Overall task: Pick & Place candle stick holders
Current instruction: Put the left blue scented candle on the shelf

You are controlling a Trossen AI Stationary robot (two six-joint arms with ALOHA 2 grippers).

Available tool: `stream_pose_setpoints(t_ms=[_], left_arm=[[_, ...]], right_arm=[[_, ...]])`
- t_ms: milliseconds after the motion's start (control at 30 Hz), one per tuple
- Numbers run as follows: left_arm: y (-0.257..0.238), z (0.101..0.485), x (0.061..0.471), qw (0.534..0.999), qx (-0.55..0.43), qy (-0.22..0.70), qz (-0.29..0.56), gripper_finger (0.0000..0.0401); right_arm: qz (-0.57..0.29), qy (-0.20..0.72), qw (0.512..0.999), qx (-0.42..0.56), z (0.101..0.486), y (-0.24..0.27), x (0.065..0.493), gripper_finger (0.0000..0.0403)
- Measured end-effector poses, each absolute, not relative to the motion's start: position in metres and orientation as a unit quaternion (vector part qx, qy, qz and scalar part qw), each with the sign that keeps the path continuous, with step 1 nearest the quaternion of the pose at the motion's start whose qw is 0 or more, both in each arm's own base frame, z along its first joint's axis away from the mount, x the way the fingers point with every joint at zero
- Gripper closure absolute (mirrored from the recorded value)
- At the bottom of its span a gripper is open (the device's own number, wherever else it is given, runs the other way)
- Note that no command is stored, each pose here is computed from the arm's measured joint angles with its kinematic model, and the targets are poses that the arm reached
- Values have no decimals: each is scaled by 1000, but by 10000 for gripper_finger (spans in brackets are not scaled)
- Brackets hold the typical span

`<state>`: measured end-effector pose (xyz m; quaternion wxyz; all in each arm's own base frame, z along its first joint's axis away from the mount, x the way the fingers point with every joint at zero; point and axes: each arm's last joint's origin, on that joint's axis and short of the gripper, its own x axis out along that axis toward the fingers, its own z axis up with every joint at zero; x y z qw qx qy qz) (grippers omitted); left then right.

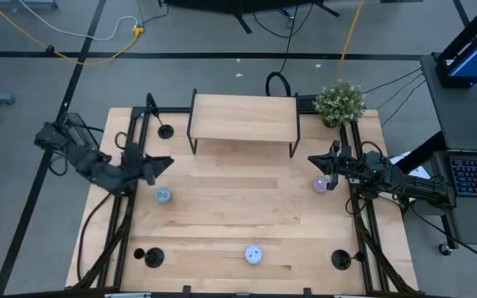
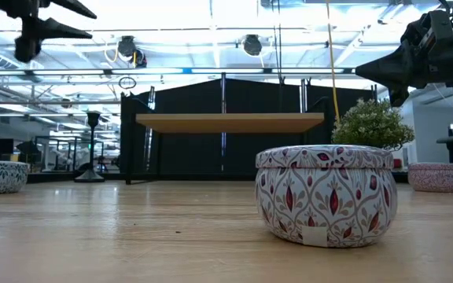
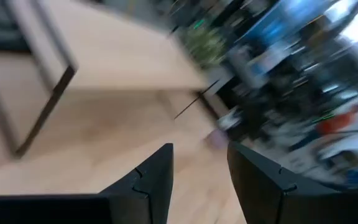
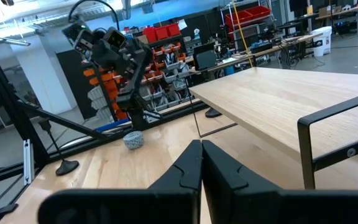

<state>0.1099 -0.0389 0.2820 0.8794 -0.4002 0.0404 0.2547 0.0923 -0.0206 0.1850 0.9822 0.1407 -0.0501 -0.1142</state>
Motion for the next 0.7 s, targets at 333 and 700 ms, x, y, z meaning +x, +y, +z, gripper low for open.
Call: stream_pose_setpoints(t_ms=[333, 700], left_arm=[[-43, 278, 133, 630, -466, 422, 456, 245], [-42, 263, 150, 558, -441, 502, 492, 244]], right_arm=[[-114, -50, 982, 140, 185, -21, 92, 403], [-114, -50, 982, 140, 185, -21, 92, 403]])
